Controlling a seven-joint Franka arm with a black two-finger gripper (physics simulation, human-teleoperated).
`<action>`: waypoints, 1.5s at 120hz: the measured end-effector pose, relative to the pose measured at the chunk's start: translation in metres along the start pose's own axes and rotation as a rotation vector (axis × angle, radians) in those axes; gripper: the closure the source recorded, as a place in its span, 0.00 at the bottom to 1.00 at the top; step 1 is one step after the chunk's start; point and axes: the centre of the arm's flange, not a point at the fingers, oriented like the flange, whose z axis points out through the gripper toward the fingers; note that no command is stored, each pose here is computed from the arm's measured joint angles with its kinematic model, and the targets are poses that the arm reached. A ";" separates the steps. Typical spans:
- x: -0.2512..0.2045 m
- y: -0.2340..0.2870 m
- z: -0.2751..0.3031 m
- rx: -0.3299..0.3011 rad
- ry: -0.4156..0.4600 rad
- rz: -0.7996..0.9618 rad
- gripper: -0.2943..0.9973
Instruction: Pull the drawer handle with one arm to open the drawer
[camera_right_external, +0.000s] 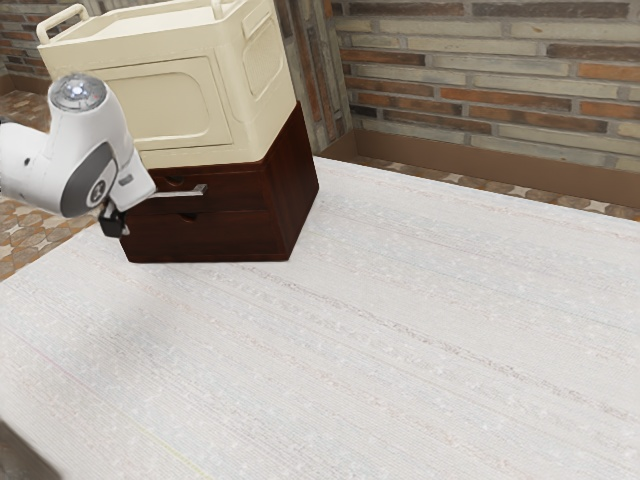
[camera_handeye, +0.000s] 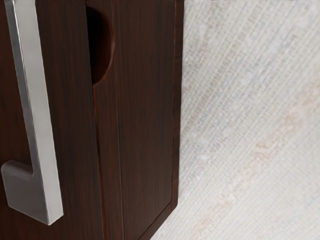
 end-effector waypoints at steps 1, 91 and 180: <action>0.001 0.000 0.000 0.000 0.001 0.001 0.23; 0.043 -0.006 0.015 -0.002 0.058 0.027 0.25; 0.043 0.046 -0.020 -0.088 0.119 0.041 0.24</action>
